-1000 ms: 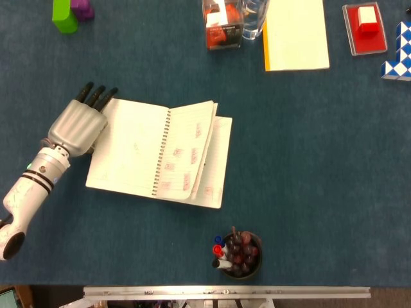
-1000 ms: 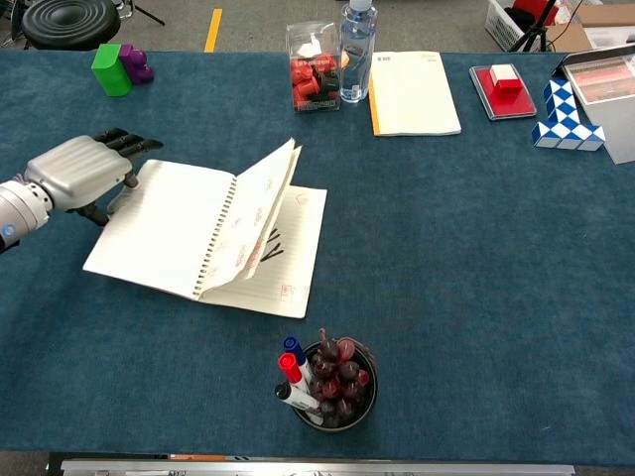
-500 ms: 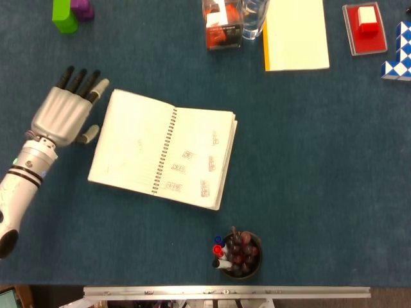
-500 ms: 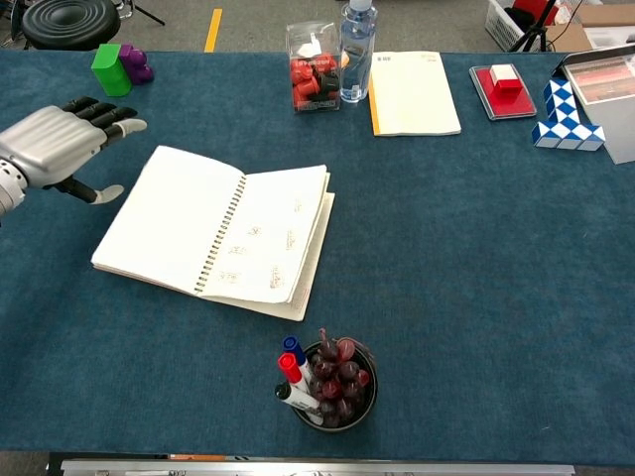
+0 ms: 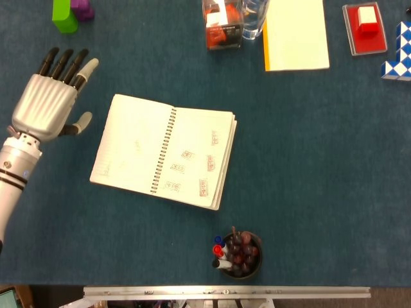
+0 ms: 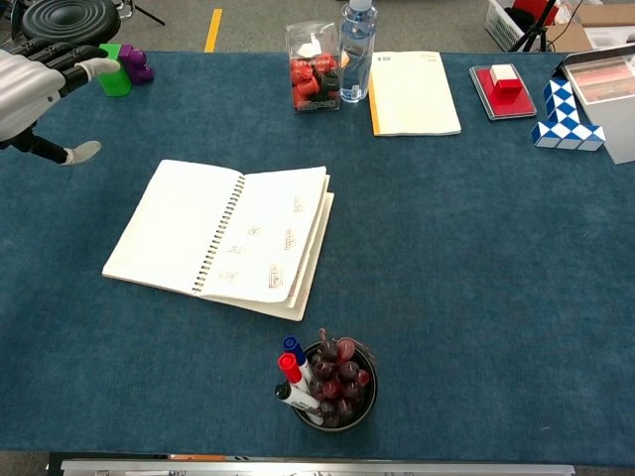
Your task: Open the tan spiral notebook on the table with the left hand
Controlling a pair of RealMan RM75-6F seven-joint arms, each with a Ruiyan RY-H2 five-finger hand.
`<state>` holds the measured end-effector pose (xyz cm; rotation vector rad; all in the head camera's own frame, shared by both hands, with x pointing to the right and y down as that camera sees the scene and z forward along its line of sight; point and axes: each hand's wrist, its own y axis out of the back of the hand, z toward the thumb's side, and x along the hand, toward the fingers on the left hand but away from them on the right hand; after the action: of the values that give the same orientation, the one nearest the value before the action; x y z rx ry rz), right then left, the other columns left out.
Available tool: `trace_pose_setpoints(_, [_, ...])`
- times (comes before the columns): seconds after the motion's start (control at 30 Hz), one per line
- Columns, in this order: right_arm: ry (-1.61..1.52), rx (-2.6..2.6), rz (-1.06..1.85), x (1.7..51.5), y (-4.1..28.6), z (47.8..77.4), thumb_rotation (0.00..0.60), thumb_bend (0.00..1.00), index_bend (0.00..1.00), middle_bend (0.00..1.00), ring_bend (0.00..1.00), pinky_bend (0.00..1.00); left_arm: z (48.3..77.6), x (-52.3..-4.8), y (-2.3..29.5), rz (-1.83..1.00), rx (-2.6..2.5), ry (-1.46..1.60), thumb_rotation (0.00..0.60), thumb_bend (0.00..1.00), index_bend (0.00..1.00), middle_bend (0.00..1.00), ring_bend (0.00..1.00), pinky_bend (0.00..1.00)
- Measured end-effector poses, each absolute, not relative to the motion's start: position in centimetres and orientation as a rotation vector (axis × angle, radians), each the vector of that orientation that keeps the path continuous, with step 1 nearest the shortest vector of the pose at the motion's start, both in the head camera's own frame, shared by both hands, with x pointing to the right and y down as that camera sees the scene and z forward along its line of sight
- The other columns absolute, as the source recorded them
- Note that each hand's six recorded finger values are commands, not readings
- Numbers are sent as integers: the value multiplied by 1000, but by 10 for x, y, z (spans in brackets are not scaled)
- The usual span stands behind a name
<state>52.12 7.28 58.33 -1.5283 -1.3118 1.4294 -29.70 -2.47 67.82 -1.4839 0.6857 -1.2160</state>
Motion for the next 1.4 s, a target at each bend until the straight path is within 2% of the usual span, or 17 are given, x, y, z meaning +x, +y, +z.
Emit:
trace_pose_setpoints(0.1, [-1316, -1518, 1428, 522, 72, 581, 600, 277, 162, 248, 165, 214, 667, -295, -17, -1206, -1515, 735, 559, 307, 0, 0, 0, 38])
trace_pose_setpoints(0.17, [-1317, -1512, 1429, 524, 72, 580, 600, 277, 162, 248, 165, 214, 662, -297, -12, -1214, -1540, 779, 596, 308, 0, 0, 0, 39])
trace_pose_setpoints(0.7, [-1252, -1518, 1427, 510, 74, 583, 600, 277, 162, 248, 165, 214, 648, -372, 54, -1412, -1562, 1189, 600, 307, 0, 0, 0, 42])
trace_pose_setpoints(1.0, [-1216, -1543, 1398, 498, 76, 582, 600, 277, 164, 248, 165, 214, 647, -396, 99, -1489, -1495, 1254, 600, 307, 0, 0, 0, 42])
trace_pose_setpoints(1.4, [-1128, -1617, 1321, 472, 72, 582, 600, 277, 179, 248, 165, 214, 635, -400, 115, -1496, -1474, 1281, 600, 307, 0, 0, 0, 42])
